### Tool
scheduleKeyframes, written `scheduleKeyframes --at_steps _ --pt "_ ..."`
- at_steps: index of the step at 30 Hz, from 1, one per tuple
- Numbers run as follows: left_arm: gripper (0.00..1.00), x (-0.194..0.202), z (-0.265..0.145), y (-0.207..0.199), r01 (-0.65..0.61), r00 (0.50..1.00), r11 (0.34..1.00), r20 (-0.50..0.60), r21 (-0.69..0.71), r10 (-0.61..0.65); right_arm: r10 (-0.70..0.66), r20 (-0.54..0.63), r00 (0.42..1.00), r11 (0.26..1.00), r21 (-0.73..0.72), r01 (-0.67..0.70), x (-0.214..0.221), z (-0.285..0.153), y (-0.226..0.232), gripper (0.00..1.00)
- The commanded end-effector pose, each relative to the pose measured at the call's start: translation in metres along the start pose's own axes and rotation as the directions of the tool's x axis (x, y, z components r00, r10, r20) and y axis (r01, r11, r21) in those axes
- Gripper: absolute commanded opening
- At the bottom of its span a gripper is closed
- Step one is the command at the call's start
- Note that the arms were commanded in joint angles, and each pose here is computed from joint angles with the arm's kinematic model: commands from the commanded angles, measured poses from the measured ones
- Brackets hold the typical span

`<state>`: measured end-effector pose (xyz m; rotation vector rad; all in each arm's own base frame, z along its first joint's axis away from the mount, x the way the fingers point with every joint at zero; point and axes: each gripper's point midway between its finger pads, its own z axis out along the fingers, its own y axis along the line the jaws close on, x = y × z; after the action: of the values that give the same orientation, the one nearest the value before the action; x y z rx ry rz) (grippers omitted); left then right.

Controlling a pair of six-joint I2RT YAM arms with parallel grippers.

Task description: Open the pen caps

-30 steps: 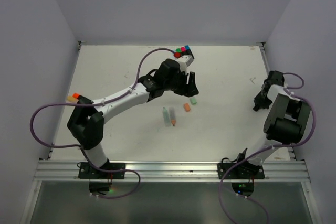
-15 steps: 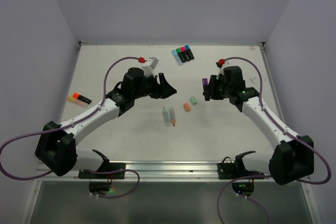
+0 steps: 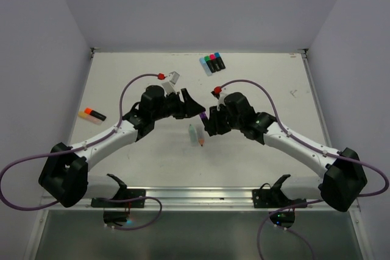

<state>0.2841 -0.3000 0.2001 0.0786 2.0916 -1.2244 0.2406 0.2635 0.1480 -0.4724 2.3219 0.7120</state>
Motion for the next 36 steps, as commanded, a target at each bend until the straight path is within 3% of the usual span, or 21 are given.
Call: scheduleKeyframes --at_steps 1,19,36 --pt "0.64 -0.012 -0.004 -0.014 -0.012 0.999 0.999 0.045 0.051 0.010 0.010 0.114 0.993 1.000 -0.001 -0.009 -0.035 -0.001 0.013 0.00" --pt "0.61 -0.009 0.002 -0.006 -0.011 0.999 0.999 0.038 0.037 0.010 0.008 0.139 0.990 0.999 -0.034 -0.003 -0.041 -0.001 0.033 0.00" --pt "0.36 -0.005 0.005 -0.005 -0.007 1.000 0.999 0.022 0.048 0.006 0.001 0.154 0.988 0.999 -0.038 0.005 -0.045 -0.002 0.040 0.00"
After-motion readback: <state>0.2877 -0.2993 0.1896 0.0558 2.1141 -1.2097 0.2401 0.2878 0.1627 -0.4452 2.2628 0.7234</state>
